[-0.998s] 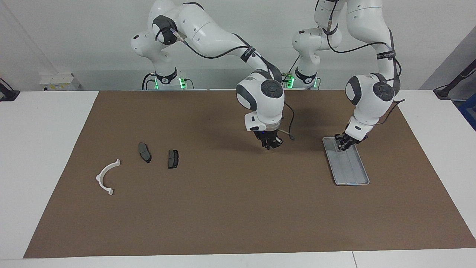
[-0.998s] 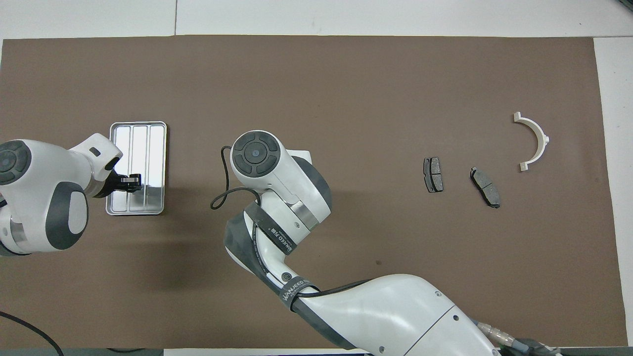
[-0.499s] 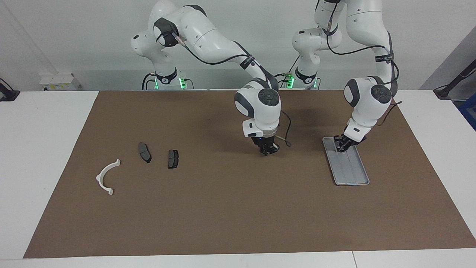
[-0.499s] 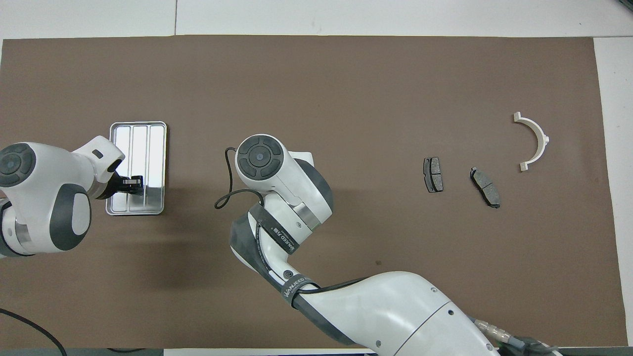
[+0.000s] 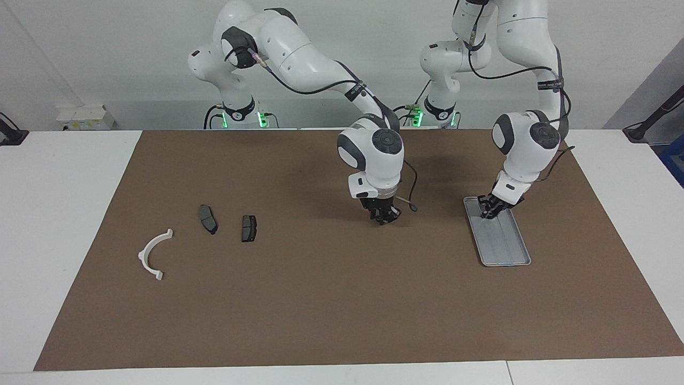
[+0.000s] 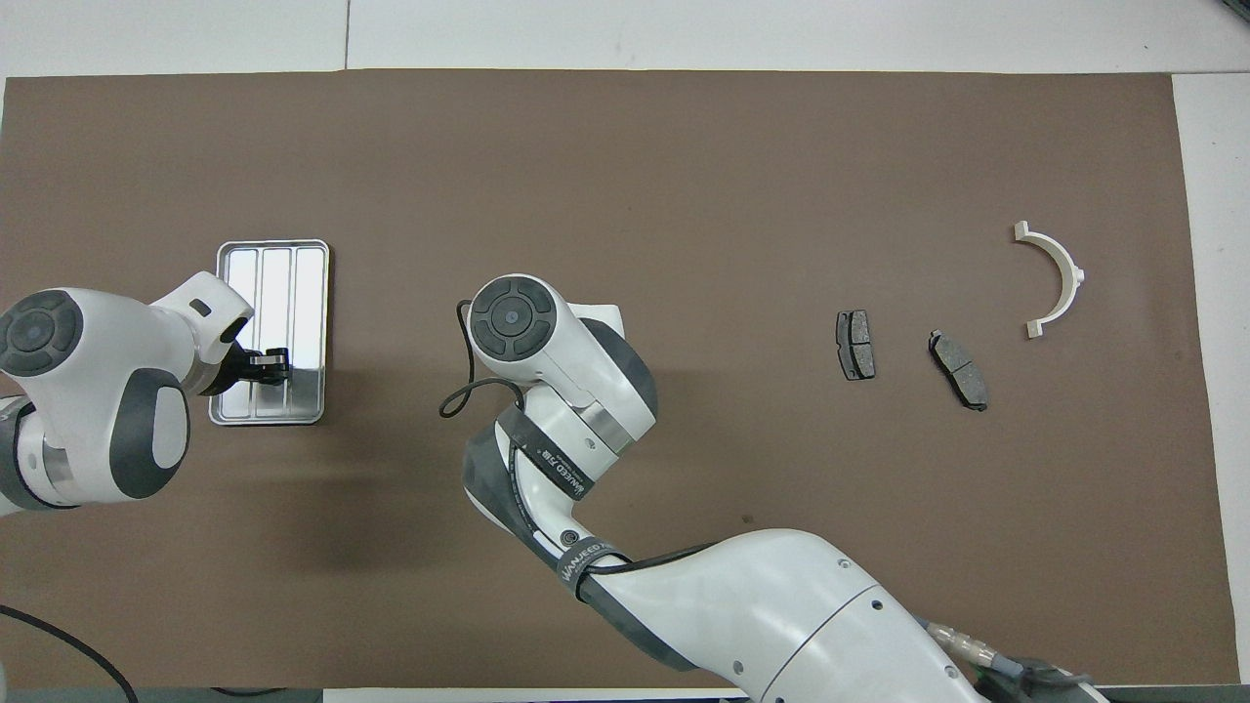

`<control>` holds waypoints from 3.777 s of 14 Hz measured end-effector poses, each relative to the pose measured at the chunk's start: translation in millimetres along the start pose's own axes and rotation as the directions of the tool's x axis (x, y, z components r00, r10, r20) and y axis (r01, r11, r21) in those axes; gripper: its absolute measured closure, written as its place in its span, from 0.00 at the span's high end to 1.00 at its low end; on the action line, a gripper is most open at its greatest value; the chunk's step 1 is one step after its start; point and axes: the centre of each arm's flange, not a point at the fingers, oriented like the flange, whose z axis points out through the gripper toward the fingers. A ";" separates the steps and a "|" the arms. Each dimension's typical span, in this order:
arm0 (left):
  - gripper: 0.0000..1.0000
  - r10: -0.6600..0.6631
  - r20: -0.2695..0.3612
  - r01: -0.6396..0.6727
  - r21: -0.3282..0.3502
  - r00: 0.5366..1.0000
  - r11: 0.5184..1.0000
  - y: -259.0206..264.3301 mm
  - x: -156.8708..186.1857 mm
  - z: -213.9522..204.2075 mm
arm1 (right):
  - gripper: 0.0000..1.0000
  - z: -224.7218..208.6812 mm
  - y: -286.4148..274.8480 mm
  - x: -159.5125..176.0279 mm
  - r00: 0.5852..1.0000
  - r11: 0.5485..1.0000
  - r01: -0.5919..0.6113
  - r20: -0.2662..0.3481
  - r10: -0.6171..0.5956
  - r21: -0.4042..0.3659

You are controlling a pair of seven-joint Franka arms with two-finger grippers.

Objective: Pick bearing gear from pile to tray
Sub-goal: 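Place the gear in the tray with the left gripper while the right gripper carries another, then release the second gear at center with the right gripper while the left gripper reaches it, then grasp the second gear with the left gripper while the right gripper returns to rest, then carry the second gear with the left gripper over the silver tray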

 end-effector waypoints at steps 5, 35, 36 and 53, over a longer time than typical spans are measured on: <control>0.89 -0.028 -0.004 0.028 -0.002 1.000 1.000 11.6 7.4 -10.3 | 1.00 -110.9 16.8 82.6 0.998 0.997 0.048 -0.039 -0.046 0.062; 0.40 -0.387 -0.027 0.387 -0.018 0.922 0.922 351.0 -39.7 -5.1 | 1.00 -378.6 380.1 297.6 0.773 0.774 0.633 -0.027 -0.633 -0.011; 0.42 -0.387 -0.028 0.387 -0.019 0.922 0.922 351.1 -39.6 -4.0 | 1.00 -376.0 385.8 293.6 0.774 0.774 0.633 -0.018 -0.633 -0.008; 0.24 -0.292 -0.029 0.293 0.060 0.956 0.954 210.8 21.0 -74.6 | 1.00 -351.8 398.3 283.0 0.776 0.776 0.631 0.032 -0.630 -0.006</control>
